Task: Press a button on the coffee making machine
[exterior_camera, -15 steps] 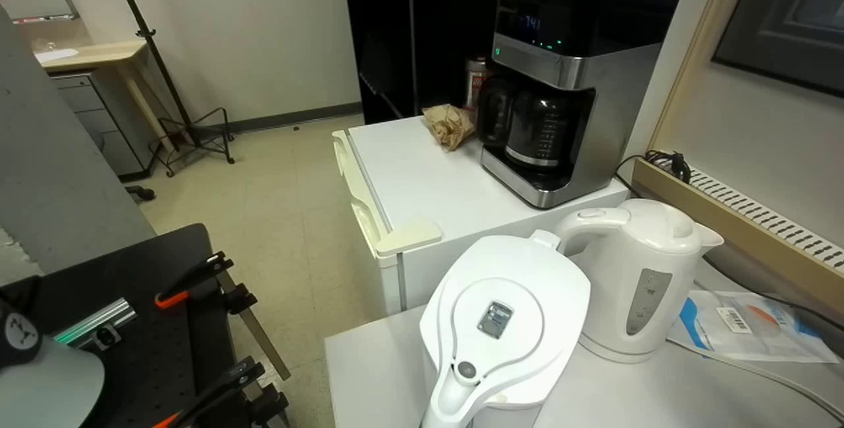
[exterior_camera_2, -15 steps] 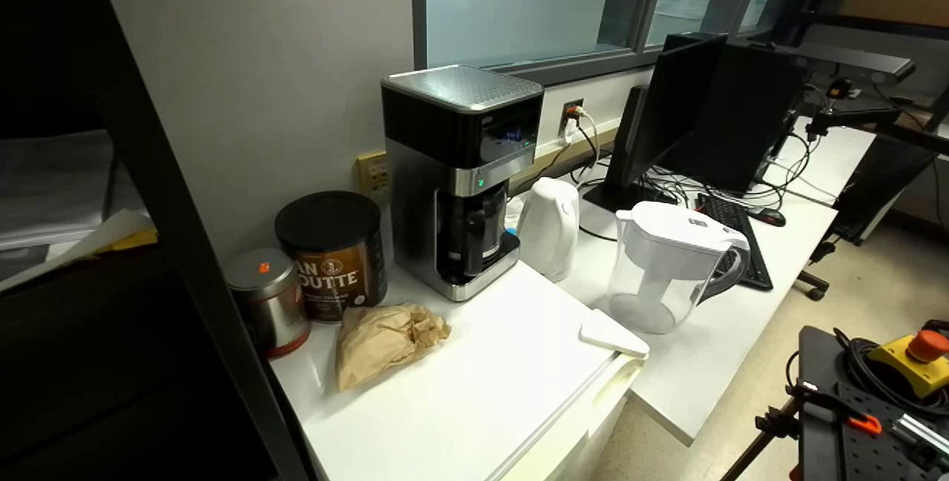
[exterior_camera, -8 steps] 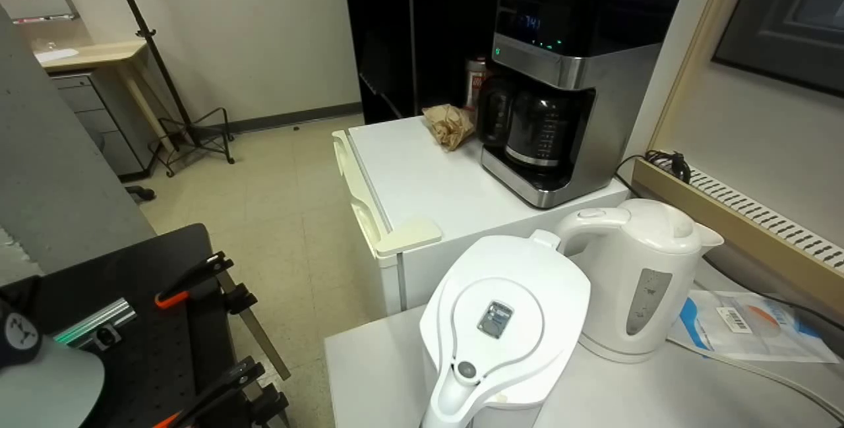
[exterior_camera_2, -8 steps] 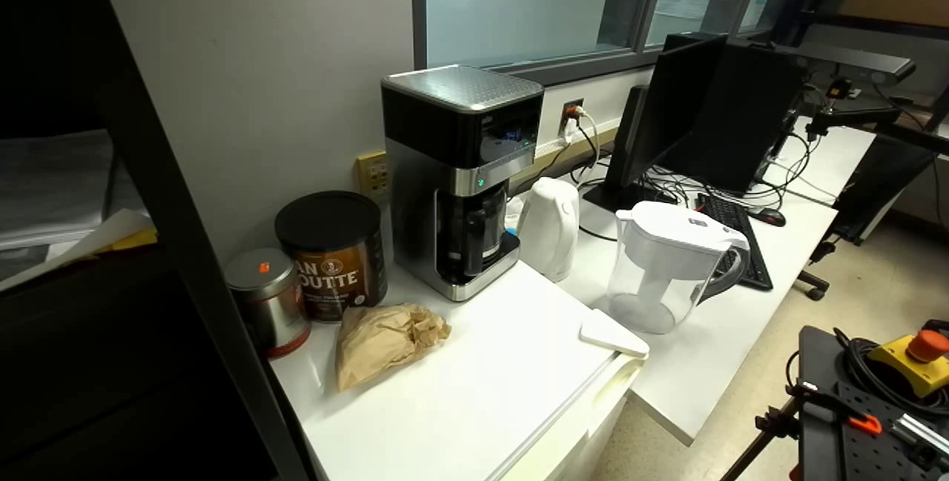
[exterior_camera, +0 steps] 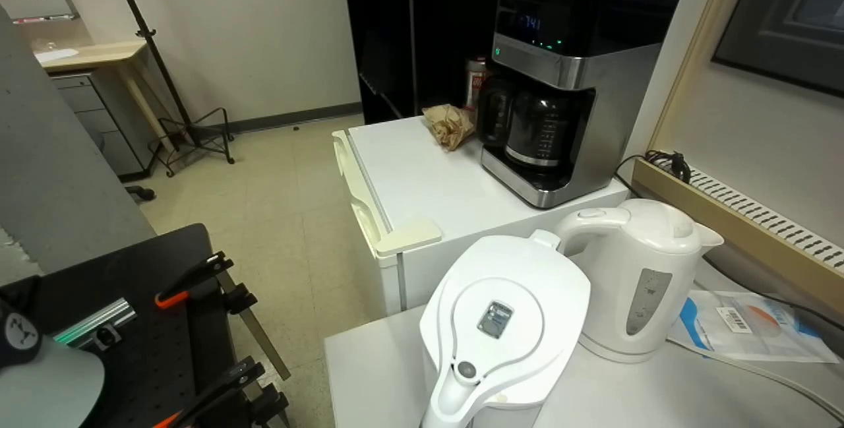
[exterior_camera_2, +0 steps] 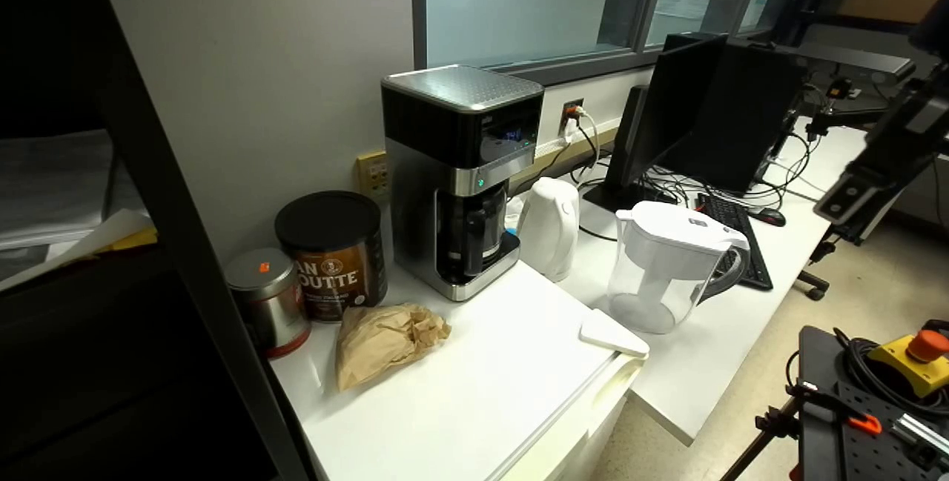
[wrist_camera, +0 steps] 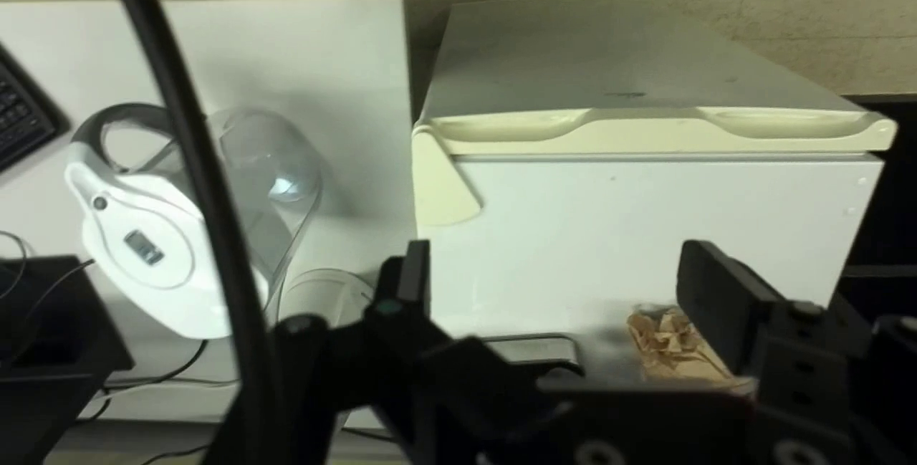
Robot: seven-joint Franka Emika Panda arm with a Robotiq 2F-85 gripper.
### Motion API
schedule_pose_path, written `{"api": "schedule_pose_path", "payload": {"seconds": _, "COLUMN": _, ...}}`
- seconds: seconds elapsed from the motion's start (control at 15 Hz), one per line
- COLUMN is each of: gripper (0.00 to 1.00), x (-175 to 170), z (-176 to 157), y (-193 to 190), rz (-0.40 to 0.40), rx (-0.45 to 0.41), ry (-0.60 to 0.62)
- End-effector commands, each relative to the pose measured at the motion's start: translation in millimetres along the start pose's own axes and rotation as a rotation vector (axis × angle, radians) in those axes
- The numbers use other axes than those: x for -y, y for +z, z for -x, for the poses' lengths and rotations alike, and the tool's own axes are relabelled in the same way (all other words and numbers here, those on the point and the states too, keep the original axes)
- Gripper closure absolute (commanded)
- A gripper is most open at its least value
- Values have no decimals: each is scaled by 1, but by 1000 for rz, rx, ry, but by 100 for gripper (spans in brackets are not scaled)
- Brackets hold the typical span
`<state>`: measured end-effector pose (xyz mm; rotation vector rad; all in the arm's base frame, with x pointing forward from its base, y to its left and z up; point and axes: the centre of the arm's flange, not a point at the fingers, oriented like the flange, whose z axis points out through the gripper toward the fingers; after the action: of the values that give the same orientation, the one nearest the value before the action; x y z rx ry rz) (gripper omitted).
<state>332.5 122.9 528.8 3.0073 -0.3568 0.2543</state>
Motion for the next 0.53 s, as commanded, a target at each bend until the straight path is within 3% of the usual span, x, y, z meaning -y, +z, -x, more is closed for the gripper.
{"api": "schedule_pose_path", "payload": {"seconds": 0.0, "gripper": 45, "x": -3, "z": -36, "y": 27, "rz": 110, "rx": -65, "ry": -57}}
{"api": "schedule_pose_path", "payload": {"seconds": 0.47, "gripper": 98, "x": -9, "z": -96, "y": 77, "rz": 266, "rx": -195, "ry": -156}}
